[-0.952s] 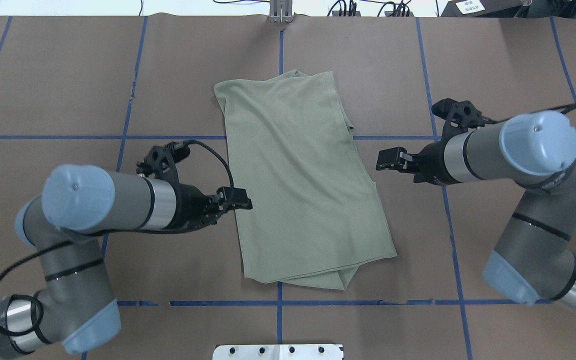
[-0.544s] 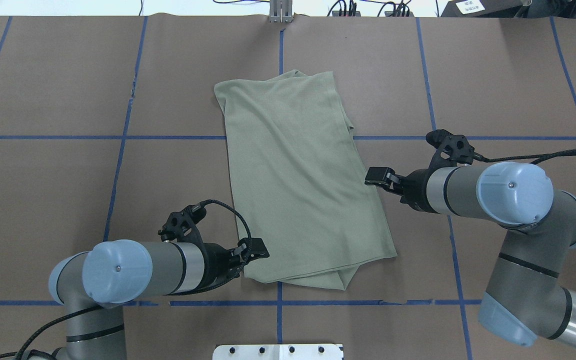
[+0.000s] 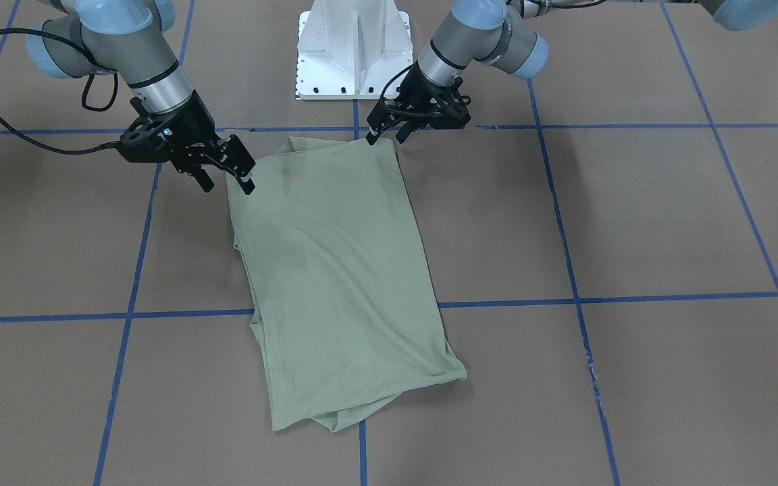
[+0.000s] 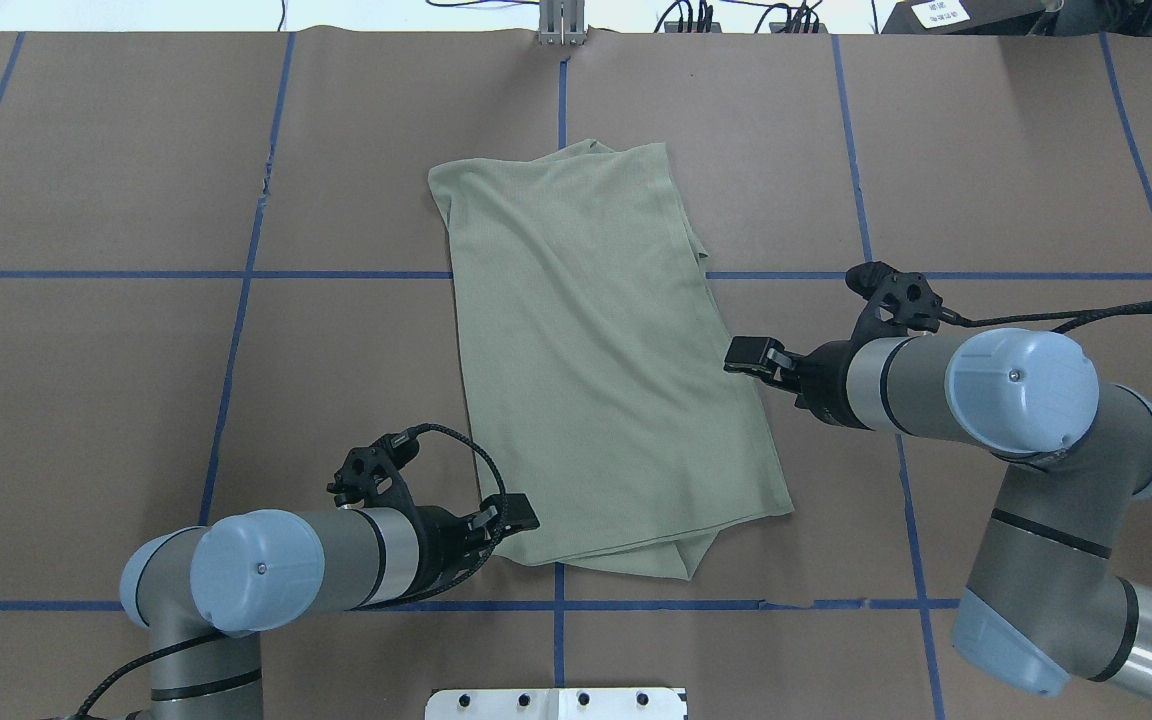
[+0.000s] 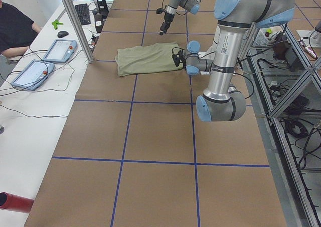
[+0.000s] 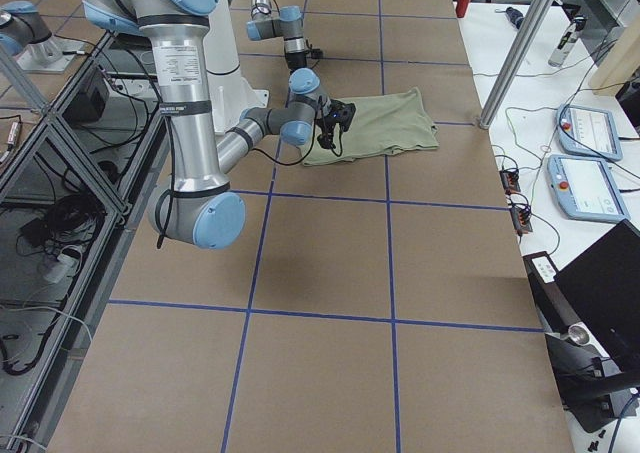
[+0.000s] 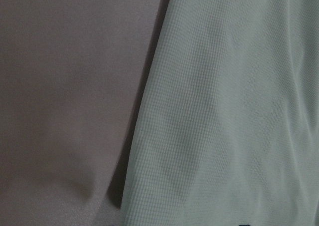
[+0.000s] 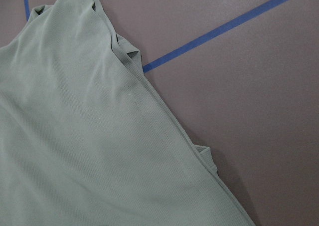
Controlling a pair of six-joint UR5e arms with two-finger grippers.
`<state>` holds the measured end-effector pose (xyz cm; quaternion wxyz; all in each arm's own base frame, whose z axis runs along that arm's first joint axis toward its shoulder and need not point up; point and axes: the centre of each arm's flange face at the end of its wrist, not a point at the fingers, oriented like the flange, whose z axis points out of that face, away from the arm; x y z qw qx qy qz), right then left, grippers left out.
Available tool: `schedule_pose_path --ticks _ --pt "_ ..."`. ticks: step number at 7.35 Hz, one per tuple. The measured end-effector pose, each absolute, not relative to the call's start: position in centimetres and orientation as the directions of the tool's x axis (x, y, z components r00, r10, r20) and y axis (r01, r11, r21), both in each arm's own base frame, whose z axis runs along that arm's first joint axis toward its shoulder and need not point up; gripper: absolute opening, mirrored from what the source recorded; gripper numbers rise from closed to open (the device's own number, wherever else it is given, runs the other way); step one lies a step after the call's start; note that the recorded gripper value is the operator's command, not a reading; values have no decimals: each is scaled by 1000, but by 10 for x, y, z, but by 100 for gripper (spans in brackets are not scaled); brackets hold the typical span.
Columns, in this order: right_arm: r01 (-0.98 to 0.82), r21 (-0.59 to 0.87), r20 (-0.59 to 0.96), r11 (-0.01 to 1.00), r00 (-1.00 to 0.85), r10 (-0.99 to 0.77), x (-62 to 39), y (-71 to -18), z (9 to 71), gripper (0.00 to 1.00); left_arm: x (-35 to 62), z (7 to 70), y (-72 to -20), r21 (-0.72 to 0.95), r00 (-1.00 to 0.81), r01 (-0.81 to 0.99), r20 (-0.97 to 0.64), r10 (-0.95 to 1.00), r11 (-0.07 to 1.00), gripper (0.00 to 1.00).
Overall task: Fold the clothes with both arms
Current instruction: 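Place the left gripper at the near shirt corner while the right hovers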
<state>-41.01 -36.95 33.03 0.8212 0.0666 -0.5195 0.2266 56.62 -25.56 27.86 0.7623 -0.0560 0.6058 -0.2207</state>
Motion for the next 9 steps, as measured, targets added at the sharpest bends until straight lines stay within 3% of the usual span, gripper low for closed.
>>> schedule_pose_path --ticks 3,7,8,9 --pt "-439 -125 883 890 359 301 -410 -369 330 100 575 284 -255 -347 182 276 -897 -404 896 70" --pt "-439 -124 882 890 362 301 -410 -369 333 100 576 283 -256 -343 175 288 -899 -402 894 70" --pt "-439 -124 882 890 363 302 -410 -368 333 100 576 283 -257 -343 175 289 -899 -402 894 56" --pt "-439 -124 881 890 364 302 -409 -368 334 100 576 283 -257 -344 175 289 -899 -402 894 31"
